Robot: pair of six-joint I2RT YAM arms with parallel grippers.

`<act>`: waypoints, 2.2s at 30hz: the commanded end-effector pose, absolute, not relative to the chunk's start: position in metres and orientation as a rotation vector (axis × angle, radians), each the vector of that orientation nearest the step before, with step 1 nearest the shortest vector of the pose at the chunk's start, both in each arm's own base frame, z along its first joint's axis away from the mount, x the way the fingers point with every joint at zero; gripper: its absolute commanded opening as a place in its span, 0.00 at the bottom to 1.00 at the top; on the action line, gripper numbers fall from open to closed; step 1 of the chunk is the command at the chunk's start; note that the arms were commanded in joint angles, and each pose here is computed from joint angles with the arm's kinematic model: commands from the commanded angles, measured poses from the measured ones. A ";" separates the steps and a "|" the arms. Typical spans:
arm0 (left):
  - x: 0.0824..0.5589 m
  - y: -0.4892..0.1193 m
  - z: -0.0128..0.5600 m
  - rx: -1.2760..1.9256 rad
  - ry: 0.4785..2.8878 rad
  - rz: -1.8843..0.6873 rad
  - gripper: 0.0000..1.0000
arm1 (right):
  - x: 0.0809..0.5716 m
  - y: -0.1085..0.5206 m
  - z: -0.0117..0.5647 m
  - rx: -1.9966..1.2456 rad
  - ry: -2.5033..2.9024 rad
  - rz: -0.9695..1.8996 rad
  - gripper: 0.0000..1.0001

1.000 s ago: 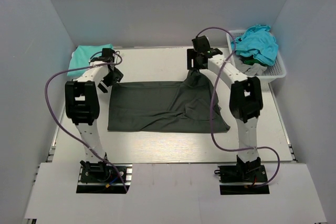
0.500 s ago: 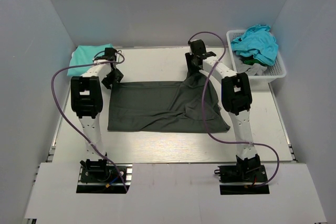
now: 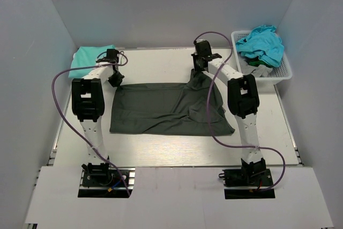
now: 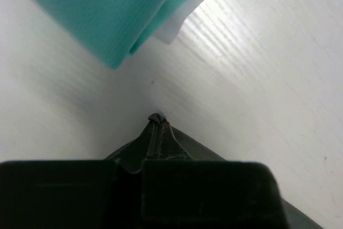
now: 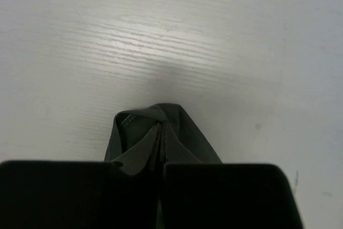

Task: Fold and stack the t-shirts
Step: Grap the side of the flattened tshirt furthest away from the robot with both arms, then fold the other side of the tshirt into a rectangle

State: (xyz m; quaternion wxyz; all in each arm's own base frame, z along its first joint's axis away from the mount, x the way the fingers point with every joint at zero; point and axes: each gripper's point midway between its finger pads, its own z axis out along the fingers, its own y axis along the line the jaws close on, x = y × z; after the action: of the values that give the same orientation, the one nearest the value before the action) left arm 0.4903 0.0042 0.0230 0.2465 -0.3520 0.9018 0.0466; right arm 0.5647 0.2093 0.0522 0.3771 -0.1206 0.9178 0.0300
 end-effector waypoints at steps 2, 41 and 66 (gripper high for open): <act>0.485 0.013 0.071 -0.954 2.341 0.130 0.00 | 0.573 0.186 0.154 -0.002 2.155 0.073 0.00; 0.340 0.021 0.095 -1.142 2.189 0.132 0.00 | 0.278 0.128 0.094 0.440 2.525 0.302 0.00; 0.364 0.005 0.146 -1.047 2.274 0.041 1.00 | 0.283 0.150 0.126 0.087 2.480 0.441 0.90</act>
State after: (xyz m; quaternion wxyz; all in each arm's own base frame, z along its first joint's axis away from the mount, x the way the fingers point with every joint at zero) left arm 0.3406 0.0200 0.1064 0.2605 -0.4346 0.8589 0.0738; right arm 0.2736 0.1314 0.1048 0.2799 0.0690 0.9500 0.1195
